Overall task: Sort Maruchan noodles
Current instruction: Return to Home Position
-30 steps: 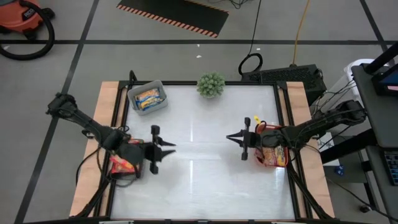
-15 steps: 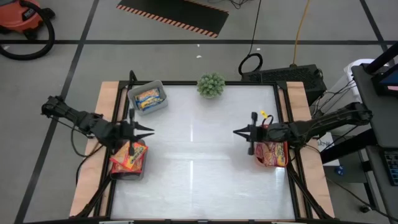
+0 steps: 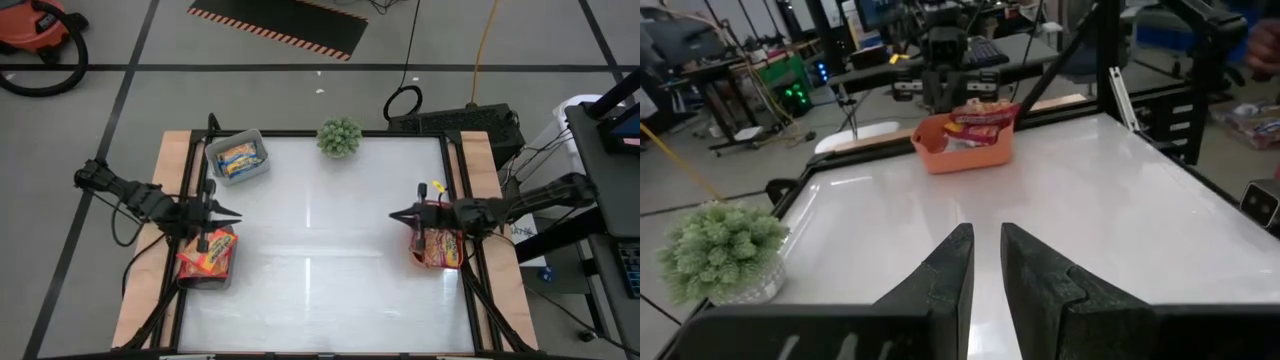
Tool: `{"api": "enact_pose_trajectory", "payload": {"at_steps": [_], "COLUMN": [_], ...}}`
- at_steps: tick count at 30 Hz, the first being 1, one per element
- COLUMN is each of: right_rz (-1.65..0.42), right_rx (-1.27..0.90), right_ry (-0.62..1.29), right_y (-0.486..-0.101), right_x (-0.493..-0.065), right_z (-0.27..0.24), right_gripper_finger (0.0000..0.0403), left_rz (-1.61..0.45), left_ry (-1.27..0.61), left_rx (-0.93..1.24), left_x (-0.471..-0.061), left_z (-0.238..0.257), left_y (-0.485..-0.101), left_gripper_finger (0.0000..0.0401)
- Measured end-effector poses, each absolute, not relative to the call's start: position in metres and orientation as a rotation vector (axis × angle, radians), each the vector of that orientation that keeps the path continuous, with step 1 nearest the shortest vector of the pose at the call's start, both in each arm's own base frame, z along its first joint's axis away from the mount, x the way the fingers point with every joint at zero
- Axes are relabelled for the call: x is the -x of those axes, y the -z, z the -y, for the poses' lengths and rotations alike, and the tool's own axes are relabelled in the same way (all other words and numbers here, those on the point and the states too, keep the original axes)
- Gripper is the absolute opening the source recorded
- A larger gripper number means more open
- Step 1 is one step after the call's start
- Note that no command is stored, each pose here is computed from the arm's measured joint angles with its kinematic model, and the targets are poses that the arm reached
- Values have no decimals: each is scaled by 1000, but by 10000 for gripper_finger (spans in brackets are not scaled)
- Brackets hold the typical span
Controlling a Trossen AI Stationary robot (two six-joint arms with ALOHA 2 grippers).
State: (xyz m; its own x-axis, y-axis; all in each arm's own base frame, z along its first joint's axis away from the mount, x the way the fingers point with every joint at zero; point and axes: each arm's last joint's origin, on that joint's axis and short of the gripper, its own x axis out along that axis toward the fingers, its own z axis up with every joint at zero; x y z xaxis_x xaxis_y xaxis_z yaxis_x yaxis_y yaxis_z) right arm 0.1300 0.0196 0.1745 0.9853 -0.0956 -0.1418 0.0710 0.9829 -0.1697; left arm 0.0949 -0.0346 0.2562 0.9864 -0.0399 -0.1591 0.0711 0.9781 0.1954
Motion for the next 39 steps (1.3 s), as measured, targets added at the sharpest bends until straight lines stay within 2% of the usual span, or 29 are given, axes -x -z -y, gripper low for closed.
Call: {"api": "enact_pose_trajectory", "payload": {"at_steps": [5,14,24,31,39], "right_rz": [-111,29,138,83,79], "right_rx": [170,194,223,194,171], "right_ry": [86,96,112,102,101], "right_y": [-162,-175,-185,-178,-178], "right_x": [-120,-109,-99,-98,-98], "right_z": [-17,-15,-13,-13,-13], "right_gripper_finger": [4,4,4,4,4], "left_rz": [-176,-195,-160,-77,-19], "left_ry": [61,65,61,146,154], "left_rx": [-235,-239,-185,-131,-136], "left_x": [-96,-100,-93,-80,-76], "left_z": [35,37,34,30,28], "left_y": [-247,-230,-232,-233,-212], "left_gripper_finger": [60,60,60,60,60]}}
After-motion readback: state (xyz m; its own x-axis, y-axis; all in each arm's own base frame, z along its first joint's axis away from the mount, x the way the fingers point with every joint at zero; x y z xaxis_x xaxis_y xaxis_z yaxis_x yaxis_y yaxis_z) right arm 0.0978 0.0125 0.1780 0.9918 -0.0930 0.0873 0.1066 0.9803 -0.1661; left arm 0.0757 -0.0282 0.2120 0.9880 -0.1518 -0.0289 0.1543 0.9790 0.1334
